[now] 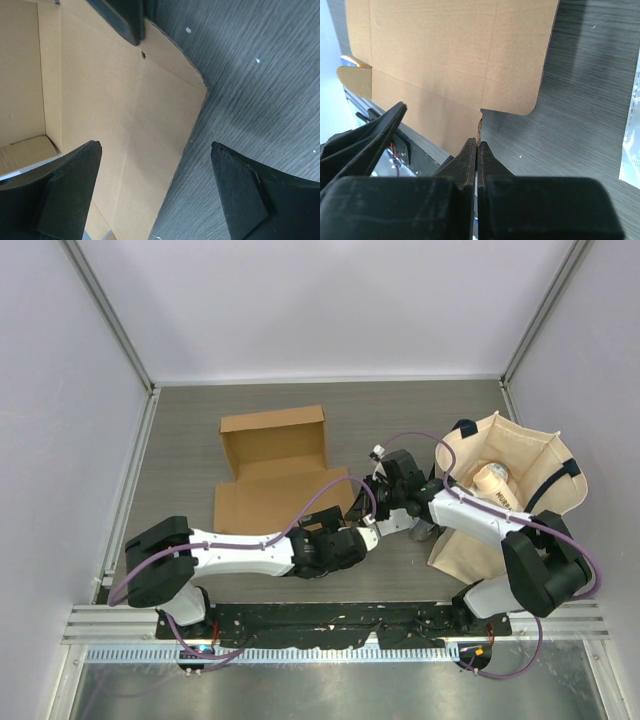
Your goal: Fold the paper box
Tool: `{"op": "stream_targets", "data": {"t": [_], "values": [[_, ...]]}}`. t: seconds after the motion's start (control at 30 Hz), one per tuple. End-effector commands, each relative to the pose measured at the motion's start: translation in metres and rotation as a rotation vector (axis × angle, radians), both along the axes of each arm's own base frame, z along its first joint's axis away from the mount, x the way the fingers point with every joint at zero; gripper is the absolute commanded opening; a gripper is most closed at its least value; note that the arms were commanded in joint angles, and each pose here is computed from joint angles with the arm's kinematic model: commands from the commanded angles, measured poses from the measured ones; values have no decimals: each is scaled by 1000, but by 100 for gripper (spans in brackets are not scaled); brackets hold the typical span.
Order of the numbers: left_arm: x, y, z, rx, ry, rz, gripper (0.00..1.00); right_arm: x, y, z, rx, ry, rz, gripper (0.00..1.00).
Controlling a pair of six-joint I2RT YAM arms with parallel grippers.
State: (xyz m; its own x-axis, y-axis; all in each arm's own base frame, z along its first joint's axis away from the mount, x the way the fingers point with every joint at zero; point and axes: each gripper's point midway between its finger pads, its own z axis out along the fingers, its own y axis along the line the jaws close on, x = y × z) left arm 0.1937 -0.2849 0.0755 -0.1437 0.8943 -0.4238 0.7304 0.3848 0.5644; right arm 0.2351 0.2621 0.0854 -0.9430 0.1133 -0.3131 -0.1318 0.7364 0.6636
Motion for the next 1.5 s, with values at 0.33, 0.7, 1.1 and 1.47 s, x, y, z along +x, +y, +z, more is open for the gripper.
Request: {"op": "stream_targets", "data": {"t": [0.33,0.7,1.1,1.47], "values": [[32,6,26,97,-256,54,32,18,-5,70,128,-135,-31,4],[29,4,60,-83,-261,98,2,58,-116,185,-121,-675,-368,85],[84,27,181,-775,-97,462,0,49,-131,179,-196,-718,-356,86],[126,96,228,-1224,194,1187,0,25,-53,147,-80,-755,-29,85]]}}
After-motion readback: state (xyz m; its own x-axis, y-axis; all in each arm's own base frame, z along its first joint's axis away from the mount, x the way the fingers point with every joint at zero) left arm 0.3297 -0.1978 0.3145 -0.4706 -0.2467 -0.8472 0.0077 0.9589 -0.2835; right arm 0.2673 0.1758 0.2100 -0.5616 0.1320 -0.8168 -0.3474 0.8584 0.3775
